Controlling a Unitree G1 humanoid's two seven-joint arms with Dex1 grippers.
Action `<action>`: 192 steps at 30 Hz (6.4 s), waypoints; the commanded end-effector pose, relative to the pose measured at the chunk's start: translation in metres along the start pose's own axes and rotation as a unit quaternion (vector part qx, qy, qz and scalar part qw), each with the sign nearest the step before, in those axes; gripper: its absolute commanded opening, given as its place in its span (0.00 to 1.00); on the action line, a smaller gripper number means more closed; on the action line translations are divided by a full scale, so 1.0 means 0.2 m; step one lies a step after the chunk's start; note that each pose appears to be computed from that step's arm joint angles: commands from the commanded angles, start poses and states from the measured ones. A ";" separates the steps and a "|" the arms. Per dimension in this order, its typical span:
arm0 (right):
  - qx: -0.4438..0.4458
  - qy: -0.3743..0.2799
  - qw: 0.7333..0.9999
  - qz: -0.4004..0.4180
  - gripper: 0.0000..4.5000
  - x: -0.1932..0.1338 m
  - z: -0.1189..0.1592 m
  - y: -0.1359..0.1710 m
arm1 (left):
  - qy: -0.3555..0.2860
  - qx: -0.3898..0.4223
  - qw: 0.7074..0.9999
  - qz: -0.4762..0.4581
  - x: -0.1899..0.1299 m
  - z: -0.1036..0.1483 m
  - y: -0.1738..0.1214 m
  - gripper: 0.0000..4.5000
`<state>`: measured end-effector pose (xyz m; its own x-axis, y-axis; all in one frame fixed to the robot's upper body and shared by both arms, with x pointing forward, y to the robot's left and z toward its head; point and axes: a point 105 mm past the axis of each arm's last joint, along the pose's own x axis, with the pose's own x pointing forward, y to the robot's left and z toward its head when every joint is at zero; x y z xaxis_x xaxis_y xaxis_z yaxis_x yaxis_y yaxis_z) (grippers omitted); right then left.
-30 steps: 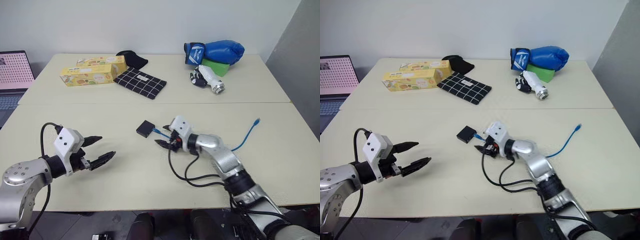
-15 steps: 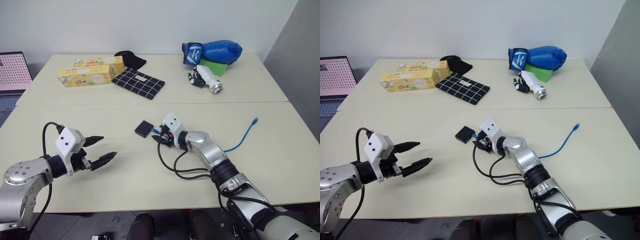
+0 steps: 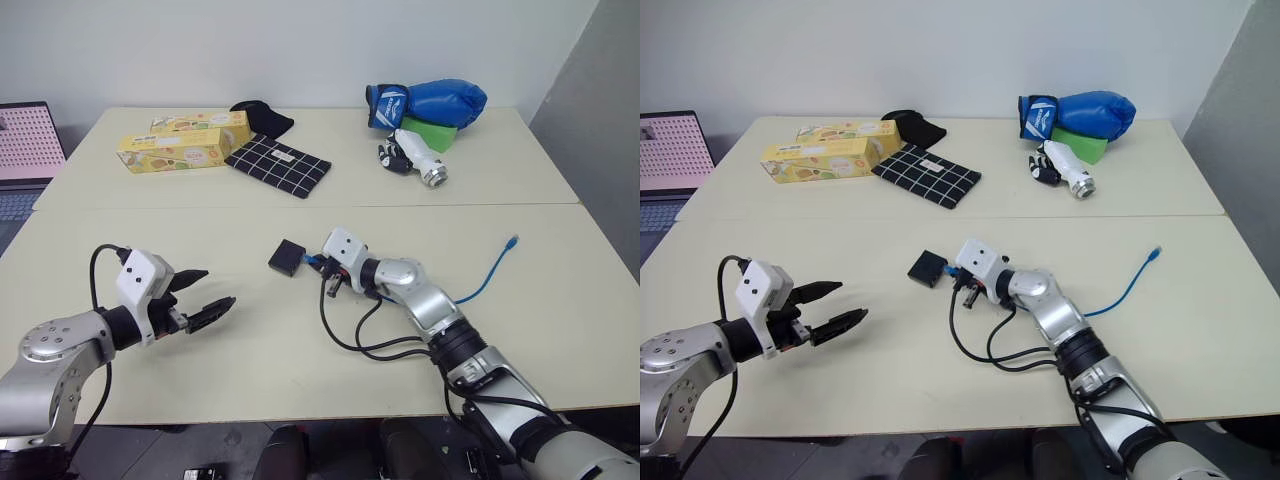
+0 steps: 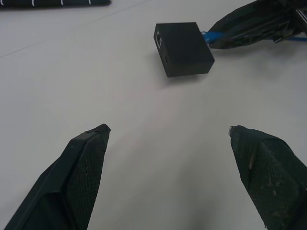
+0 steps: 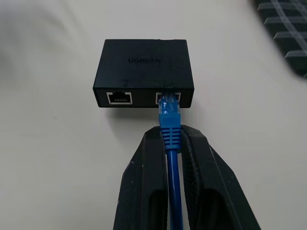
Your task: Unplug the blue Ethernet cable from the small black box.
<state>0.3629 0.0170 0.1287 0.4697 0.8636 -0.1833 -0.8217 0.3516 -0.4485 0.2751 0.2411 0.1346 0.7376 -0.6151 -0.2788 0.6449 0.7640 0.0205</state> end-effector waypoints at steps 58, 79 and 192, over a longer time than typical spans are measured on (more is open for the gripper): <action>0.177 -0.120 0.959 0.189 0.76 -0.43 0.39 0.13 | -0.052 -0.017 0.954 -0.294 0.16 0.14 -0.42 0.18; 0.291 -0.090 0.921 0.244 0.76 -0.41 0.36 0.24 | -0.056 -0.018 0.940 -0.336 0.16 0.16 -0.44 0.18; 0.071 -0.043 0.989 0.122 0.76 -0.26 0.36 0.09 | -0.073 0.007 0.920 0.385 -0.08 -0.32 0.38 0.84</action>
<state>0.3050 0.0083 0.1796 0.2219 0.9458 -0.2370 -0.9535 0.1597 -0.2556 0.3051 0.3252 0.0747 0.9945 0.1044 -0.0117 -0.1021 0.9866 0.1274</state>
